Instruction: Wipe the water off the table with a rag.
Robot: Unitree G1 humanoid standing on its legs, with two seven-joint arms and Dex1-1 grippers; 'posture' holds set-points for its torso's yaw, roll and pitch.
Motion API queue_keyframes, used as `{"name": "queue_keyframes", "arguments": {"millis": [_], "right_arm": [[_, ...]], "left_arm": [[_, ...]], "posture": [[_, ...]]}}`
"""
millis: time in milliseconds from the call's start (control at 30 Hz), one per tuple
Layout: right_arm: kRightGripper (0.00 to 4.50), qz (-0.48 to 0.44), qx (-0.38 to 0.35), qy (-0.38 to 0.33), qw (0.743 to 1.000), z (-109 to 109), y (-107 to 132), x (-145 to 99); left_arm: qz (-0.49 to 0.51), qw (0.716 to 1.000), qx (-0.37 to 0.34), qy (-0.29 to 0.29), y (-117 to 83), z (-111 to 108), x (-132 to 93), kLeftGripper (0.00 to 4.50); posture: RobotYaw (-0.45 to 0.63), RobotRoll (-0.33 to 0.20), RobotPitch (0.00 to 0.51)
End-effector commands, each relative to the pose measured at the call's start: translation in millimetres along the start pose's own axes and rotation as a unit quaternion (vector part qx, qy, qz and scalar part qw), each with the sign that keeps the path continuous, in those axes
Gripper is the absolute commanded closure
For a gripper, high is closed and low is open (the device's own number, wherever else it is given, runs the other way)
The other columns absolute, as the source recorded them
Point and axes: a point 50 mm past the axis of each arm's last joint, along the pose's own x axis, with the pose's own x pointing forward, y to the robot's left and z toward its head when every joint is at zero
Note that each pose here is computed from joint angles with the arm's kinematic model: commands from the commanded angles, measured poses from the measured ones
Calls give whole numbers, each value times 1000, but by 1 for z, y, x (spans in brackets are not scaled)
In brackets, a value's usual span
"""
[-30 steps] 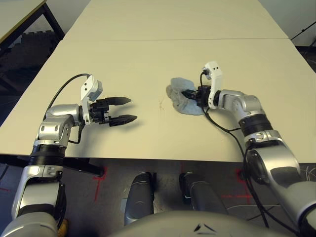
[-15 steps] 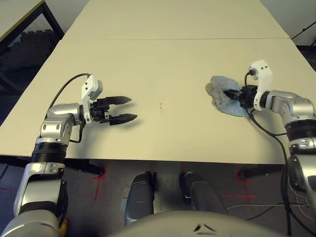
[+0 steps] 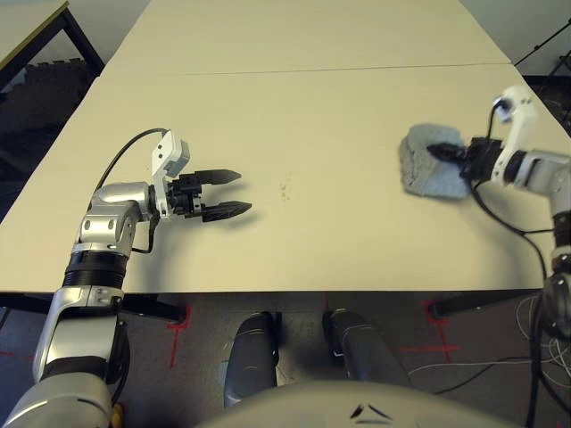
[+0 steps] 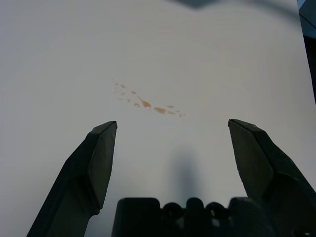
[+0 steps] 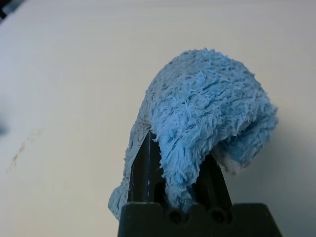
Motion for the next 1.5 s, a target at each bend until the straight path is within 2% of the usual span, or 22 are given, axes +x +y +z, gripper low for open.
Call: {"name": "queue_keyframes", "arguments": {"millis": [33,133,433,600,833,900,933,1000,1167,1233,1367,1500], "right_arm": [[4360,-8,4,5,1000,1,-9,-10],[4360,-24,-7,23,999,-3,-18,-16],[4360,-55,-59,107,991,-32,-38,-19],[4362,-65,-115,173,976,-53,-49,-19],[4366,-83,-175,213,958,-67,-56,-15],[3614,-100,-201,217,950,-67,-58,-15],[3376,-110,-199,210,951,-66,-59,-14],[2606,-117,-190,197,955,-63,-59,-13],[660,-145,-179,150,961,-45,-63,-23],[10,-157,-175,135,962,-39,-64,-29],[10,-194,-182,95,959,-28,-70,-41],[10,-244,-182,44,951,-27,-77,-54]], "left_arm": [[-7,1000,-3,8,0,-4,2,0],[-7,1000,-2,7,0,-4,3,0],[-6,1000,0,6,0,-3,3,0],[-5,1000,0,6,0,-3,2,0],[-3,1000,-1,7,-1,-3,0,0],[-3,1000,-1,7,-2,-4,0,0],[-3,1000,-2,7,-2,-4,0,0],[-2,1000,-2,7,-2,-4,0,0],[1,1000,-4,5,-3,-5,-1,0],[5,1000,-4,4,-2,-5,-2,0],[37,999,-4,-24,1,-1,-4,0],[112,991,0,-73,7,4,-7,0]], "posture": [[-205,0,115],[-205,0,115],[-202,0,115],[-194,0,116],[-186,0,119],[-186,0,120],[-186,0,120],[-186,0,121],[-191,0,123],[-198,0,124],[-210,0,126],[-209,0,132]]}}
